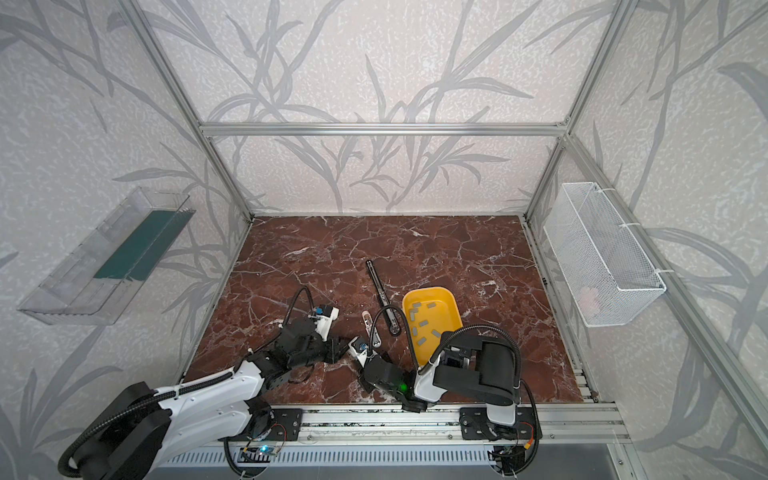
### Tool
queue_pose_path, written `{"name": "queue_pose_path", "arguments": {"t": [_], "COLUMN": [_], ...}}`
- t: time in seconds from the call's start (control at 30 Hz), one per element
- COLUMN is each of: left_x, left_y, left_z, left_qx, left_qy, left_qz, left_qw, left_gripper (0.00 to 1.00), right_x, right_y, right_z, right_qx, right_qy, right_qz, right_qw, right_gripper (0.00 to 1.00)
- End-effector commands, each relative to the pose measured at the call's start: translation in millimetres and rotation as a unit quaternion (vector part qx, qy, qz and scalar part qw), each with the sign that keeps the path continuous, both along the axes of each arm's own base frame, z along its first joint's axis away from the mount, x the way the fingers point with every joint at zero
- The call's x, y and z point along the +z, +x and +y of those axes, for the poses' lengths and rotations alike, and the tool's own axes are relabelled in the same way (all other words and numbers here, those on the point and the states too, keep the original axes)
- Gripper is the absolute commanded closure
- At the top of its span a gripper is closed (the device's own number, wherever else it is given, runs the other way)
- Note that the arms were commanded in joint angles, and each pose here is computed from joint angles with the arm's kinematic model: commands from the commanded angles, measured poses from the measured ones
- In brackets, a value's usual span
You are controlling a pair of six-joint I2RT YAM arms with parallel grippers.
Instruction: Load the staples into the stapler
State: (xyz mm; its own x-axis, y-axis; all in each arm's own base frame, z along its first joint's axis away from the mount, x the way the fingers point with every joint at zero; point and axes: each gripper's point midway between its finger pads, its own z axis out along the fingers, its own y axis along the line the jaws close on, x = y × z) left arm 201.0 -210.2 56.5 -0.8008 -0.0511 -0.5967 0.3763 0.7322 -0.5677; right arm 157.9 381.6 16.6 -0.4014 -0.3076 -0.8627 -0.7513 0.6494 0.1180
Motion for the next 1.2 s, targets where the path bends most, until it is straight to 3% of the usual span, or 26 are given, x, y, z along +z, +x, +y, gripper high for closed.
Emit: {"name": "queue_pose_path", "arguments": {"t": [0.0, 0.23, 0.63, 0.9, 1.17], "left_x": [1, 0, -8, -7, -8], "left_y": [-2, -15, -16, -16, -18], "left_z": [-2, -12, -7, -6, -7], "left_qx": [-0.022, -0.066, -0.058, -0.056, -0.059], "left_qy": [0.014, 0.024, 0.043, 0.043, 0.041], "left_qz": [-0.036, -0.057, -0.062, -0.067, -0.070], "left_qw": [0.999, 0.996, 0.995, 0.995, 0.995], "left_gripper": [0.75, 0.74, 0.72, 0.72, 0.72], "right_x": [-58, -54, -30, 9, 52], "right_y": [-18, -17, -17, -18, -23], "right_z": [-34, -33, -33, -37, -41], "right_qx": [0.014, 0.009, 0.009, 0.014, 0.027], "right_qy": [-0.105, -0.099, -0.083, -0.049, -0.004], "right_qz": [0.053, 0.049, 0.046, 0.034, 0.023], "right_qw": [0.993, 0.994, 0.995, 0.998, 0.999], "right_gripper": [0.79, 0.77, 0.55, 0.48, 0.52]}}
